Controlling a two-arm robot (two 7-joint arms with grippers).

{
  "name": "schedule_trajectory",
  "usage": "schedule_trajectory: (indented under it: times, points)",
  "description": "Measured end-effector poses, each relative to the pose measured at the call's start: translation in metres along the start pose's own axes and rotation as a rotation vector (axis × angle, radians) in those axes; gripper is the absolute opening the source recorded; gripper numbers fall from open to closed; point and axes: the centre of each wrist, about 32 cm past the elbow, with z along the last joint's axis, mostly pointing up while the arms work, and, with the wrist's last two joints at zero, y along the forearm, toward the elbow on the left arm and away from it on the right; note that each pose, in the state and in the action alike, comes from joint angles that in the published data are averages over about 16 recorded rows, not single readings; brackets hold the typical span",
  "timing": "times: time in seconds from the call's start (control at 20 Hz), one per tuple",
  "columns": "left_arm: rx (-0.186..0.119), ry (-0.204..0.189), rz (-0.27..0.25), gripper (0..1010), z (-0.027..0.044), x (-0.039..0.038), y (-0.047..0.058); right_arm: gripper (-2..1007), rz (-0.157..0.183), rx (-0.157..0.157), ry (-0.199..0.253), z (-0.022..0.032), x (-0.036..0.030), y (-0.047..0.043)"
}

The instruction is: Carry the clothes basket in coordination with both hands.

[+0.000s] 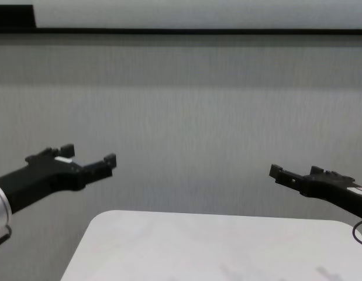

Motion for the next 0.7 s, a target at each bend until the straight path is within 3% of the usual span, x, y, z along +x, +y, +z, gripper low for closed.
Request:
schedule_trajectory:
  times: [0.4,0.7]
  points:
    - [0.003,0.01,-0.006,1002,-0.0096,-0.0011,-0.001,1000,0.001,0.017,0.043,-0.0099,0.0017,0.0014]
    - [-0.021,0.012,0.001,1002,-0.0129,-0.0014,-0.003,1000,0.0,0.032,0.066,-0.0136,0.0023,0.0018]
